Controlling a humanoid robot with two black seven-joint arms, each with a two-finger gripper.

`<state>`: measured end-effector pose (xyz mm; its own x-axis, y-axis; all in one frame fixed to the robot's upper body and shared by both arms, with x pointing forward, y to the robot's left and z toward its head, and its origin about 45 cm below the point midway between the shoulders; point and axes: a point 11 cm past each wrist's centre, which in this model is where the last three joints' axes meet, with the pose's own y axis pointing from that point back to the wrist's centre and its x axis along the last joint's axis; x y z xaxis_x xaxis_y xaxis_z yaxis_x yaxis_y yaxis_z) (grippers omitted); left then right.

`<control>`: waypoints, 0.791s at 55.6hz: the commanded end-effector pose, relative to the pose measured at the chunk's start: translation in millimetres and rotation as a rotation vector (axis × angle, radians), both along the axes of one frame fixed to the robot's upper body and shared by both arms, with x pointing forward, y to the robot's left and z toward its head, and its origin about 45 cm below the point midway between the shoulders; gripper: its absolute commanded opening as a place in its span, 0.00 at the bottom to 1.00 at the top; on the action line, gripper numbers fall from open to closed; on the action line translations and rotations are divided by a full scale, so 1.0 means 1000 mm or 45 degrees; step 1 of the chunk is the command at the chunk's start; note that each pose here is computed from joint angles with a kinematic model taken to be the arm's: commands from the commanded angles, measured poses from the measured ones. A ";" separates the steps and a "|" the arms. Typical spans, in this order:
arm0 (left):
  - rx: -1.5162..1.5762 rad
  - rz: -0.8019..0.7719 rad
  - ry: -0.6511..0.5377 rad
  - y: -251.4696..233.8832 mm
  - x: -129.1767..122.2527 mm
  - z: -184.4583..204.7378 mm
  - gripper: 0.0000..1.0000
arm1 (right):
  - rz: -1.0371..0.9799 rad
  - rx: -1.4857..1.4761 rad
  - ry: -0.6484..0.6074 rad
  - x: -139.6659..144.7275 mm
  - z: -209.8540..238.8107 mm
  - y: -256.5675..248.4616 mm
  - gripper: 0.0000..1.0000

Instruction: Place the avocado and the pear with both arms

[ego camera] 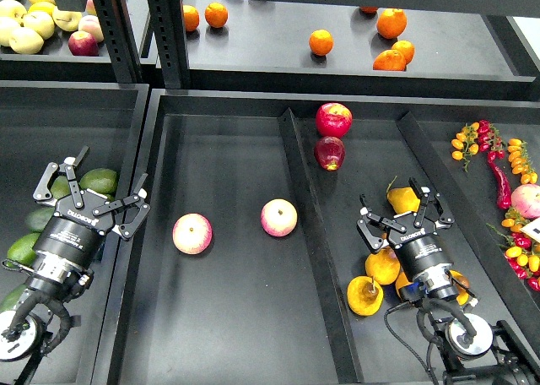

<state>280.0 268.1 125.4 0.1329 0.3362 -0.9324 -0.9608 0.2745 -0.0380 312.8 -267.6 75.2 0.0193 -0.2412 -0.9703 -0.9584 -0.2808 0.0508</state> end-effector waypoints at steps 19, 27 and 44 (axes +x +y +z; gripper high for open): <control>0.000 -0.001 -0.001 0.000 0.000 0.000 1.00 | 0.013 0.002 -0.018 0.002 0.004 0.003 1.00; -0.001 -0.007 -0.008 -0.002 0.000 0.002 1.00 | 0.014 0.004 -0.028 0.002 0.007 0.004 1.00; 0.016 0.031 0.087 -0.004 0.006 0.006 1.00 | 0.045 0.020 -0.139 0.011 0.034 0.013 1.00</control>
